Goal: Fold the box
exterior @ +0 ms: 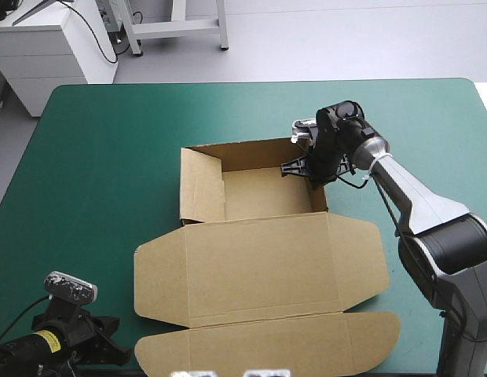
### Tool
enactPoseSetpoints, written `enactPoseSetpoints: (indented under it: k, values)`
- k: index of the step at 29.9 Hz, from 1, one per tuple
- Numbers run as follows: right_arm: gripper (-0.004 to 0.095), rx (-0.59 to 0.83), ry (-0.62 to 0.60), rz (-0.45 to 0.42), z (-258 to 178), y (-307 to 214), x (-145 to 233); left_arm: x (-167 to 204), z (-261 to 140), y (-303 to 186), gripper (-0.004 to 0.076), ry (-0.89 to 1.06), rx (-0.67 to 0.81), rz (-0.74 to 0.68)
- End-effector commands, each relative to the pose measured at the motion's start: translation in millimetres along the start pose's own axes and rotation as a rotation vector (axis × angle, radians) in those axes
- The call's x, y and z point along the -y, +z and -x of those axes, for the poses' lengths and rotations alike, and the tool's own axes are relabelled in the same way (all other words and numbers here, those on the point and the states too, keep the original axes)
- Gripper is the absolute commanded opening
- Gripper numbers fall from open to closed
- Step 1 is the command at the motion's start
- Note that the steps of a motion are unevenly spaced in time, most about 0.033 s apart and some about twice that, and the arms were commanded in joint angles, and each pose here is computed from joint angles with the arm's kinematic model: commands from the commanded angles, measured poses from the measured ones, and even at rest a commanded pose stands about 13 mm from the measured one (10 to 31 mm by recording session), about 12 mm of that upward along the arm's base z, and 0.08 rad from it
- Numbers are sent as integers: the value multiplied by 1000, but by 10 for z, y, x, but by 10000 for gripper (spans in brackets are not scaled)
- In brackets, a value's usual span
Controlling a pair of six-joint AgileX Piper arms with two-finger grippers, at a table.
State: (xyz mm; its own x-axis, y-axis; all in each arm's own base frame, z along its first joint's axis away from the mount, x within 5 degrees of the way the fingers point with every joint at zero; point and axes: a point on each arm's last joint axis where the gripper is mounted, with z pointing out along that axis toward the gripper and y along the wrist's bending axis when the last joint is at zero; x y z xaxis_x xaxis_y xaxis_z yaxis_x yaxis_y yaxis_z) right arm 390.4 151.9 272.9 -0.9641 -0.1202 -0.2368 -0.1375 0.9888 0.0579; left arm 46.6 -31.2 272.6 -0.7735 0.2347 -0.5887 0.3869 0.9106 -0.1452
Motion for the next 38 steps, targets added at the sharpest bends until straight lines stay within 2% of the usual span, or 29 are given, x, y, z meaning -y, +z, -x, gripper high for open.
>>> enactPoseSetpoints:
  k: [1, 7, 16, 24, 30, 34, 36, 38]
  values:
    - [-20, 133, -4, -84, 32, -429, 216, 23, 87, -43, -8, -8, 65, -17]
    - [-20, 152, 85, -159, 19, -672, 801, 23, 86, -44, -8, -8, 65, -17]
    - [-20, 186, 291, -274, -221, -1060, 2036, 22, 94, -44, -8, -8, 75, -16]
    - [-20, 177, 545, -362, -645, -1229, 2984, 22, 94, -44, -8, -8, 75, -16]
    - [-20, 182, 632, -398, -854, -1298, 3308, 22, 96, -44, -8, -8, 77, -16]
    - [-7, 167, 621, -398, -861, -1266, 3340, 20, 114, -46, -8, -8, 96, -13]
    - [41, 145, 618, -391, -863, -1222, 3348, 18, 130, -47, -8, -9, 113, -12]
    - [150, 138, 616, -390, -861, -1206, 3347, 17, 133, -48, -8, -9, 118, -11]
